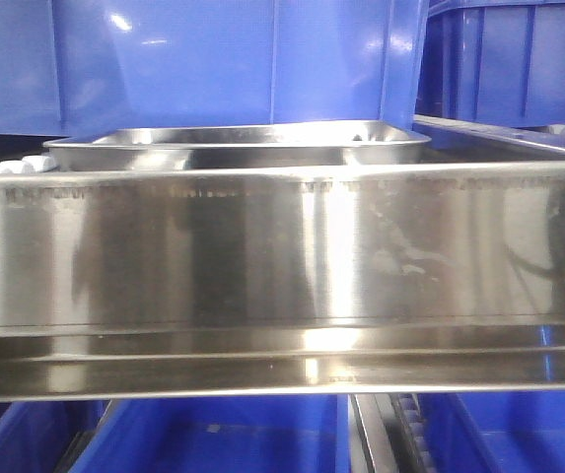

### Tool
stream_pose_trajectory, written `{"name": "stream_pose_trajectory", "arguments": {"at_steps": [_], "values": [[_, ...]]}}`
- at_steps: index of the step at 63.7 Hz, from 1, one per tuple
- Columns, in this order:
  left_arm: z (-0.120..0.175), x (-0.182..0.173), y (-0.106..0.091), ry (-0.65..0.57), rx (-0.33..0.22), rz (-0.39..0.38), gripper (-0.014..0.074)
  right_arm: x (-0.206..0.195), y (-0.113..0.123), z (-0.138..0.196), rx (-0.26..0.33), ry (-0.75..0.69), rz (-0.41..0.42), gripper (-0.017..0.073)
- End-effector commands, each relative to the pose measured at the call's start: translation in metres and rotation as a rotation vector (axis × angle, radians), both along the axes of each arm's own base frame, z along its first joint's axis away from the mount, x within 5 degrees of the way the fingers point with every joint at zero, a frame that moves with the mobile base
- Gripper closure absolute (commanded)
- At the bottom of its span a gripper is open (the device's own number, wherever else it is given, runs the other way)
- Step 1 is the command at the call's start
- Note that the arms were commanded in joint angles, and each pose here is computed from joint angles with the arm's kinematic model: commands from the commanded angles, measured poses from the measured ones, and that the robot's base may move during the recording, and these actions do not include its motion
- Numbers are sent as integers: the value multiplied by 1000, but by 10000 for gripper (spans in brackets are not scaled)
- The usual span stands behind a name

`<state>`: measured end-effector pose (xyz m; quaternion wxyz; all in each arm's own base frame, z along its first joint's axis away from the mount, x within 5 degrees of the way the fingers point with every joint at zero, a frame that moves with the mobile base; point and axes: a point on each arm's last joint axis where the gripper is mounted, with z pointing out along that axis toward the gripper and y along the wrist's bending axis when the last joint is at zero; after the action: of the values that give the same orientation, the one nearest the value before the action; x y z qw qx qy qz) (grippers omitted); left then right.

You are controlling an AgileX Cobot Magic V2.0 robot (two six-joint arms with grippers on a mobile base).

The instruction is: Stack silver trays without gaps

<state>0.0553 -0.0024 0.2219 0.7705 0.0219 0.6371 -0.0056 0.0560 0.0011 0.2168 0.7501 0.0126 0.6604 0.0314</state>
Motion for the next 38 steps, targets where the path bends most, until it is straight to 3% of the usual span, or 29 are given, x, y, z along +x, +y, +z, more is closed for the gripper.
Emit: {"name": "stream_pose_trajectory", "arguments": {"at_steps": [1, 20, 25, 29, 30, 33, 38], "values": [[3, -1, 0, -29, -5, -4, 589, -1, 0, 4, -3, -41, -4, 638], [3, -1, 0, -29, -5, -4, 589, -2, -1, 10, 3, -115, -13, 638], [4, -1, 0, -41, -18, -5, 589, -2, -2, 11, 77, -119, -12, 638], [7, -2, 1, -74, -88, -13, 589, -2, -4, 10, 223, -115, -2, 638], [8, -2, 1, -81, -123, -19, 589, -2, -4, 10, 284, -110, 4, 638], [9, -2, 2, -88, -246, -40, 589, -2, -5, 9, 395, -100, 17, 638], [9, -2, 3, -85, -420, -66, 589, -2, -5, 8, 480, -86, 31, 638]]}}
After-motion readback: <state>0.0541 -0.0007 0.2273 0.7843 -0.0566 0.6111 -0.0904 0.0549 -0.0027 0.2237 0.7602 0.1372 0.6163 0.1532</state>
